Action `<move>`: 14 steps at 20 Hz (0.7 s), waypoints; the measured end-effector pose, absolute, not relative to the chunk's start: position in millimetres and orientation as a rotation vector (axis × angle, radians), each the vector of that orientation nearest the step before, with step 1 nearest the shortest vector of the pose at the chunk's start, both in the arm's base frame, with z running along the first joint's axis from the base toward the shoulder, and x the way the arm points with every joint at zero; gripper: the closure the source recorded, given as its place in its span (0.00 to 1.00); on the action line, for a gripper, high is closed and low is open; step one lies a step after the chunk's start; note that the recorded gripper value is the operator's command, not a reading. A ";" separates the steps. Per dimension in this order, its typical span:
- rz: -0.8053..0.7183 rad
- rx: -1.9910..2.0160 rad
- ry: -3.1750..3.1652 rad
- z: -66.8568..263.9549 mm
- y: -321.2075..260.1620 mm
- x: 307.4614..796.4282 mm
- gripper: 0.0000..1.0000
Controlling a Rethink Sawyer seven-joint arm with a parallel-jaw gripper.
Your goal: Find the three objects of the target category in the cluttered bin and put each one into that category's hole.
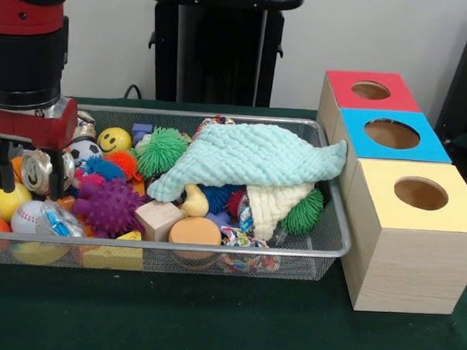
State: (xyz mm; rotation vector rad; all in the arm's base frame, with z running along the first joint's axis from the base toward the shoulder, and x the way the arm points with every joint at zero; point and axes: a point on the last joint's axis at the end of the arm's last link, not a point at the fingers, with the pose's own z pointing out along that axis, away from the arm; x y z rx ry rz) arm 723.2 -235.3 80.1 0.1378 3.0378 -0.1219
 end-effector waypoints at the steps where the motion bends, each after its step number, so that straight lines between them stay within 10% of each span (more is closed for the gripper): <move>1: -0.122 0.138 3.037 80.2 -235.5 723.3 0.00; 14: -0.123 0.201 3.035 80.2 -265.1 713.1 0.00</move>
